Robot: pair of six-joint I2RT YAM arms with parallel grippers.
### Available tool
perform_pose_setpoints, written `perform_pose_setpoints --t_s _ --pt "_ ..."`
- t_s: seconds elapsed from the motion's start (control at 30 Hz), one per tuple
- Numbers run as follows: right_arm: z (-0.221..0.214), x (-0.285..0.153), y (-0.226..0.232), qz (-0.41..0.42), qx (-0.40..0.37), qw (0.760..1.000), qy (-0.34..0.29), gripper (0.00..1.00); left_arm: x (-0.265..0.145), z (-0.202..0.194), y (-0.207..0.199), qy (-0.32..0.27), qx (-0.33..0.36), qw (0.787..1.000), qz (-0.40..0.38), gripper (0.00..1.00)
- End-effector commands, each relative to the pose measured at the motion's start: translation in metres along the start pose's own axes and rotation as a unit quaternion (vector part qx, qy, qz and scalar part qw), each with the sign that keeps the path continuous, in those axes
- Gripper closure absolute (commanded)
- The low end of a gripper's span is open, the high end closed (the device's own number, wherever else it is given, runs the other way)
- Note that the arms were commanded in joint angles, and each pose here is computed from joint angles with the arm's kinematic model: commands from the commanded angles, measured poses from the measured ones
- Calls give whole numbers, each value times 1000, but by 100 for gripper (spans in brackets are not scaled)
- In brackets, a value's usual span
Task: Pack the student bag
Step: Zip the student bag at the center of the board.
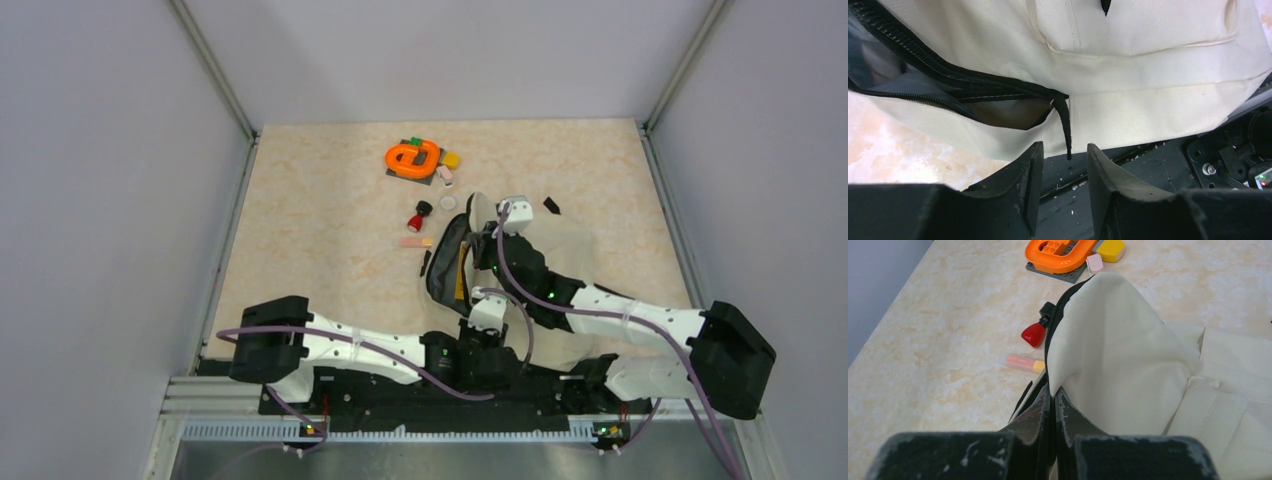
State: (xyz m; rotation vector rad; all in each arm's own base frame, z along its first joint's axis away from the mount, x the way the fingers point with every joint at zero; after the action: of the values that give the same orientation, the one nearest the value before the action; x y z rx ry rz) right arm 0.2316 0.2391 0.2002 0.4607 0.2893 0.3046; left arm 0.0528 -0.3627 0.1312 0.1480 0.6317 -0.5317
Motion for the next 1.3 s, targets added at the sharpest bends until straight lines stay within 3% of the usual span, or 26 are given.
perform_pose_setpoints --t_s 0.0,0.2,0.33,0.43,0.5,0.63,0.7,0.8,0.87,1.1,1.27 --pt "16 -3 13 29 26 999 -30 100 7 18 -3 -20 -21 999 15 59" --pt "14 -2 14 32 28 999 -26 100 18 19 -5 -4 -23 1000 6 69" --pt "14 -3 14 33 28 999 -25 100 23 17 -8 6 -20 1000 3 70" --pt "14 -3 13 32 28 999 -25 100 24 17 -7 6 -22 1000 7 81" --pt "13 -3 12 31 27 999 -23 100 23 18 -4 1 -27 1000 13 98" --pt "15 -9 11 32 21 999 -14 98 19 21 4 -14 -38 999 21 100" --pt "18 -16 8 29 20 999 -9 78 16 22 7 -22 -42 999 17 100" --pt "23 -30 1 22 17 1000 -1 41 12 25 9 -37 -49 998 -9 100" --pt "25 -40 -8 10 17 1000 7 27 8 25 11 -43 -51 997 -25 100" --pt "23 -85 -50 -31 11 999 32 8 2 30 29 -53 -80 994 -56 100" --pt "11 -103 -58 38 -31 998 45 6 -2 41 45 -73 -104 987 -94 100"
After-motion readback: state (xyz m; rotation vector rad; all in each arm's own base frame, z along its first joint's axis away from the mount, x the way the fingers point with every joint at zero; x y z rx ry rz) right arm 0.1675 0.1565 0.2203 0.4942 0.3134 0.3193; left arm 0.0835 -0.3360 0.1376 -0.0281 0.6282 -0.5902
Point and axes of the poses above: each gripper's point midway between its finger pads, its own x axis out along the fingers, its own y axis along the line the jaws close on, z = x × y, the point moved 6 cm from there along -x, back along the fingers, and after that the axes turned 12 degrees about x, right-handed, at the moved point
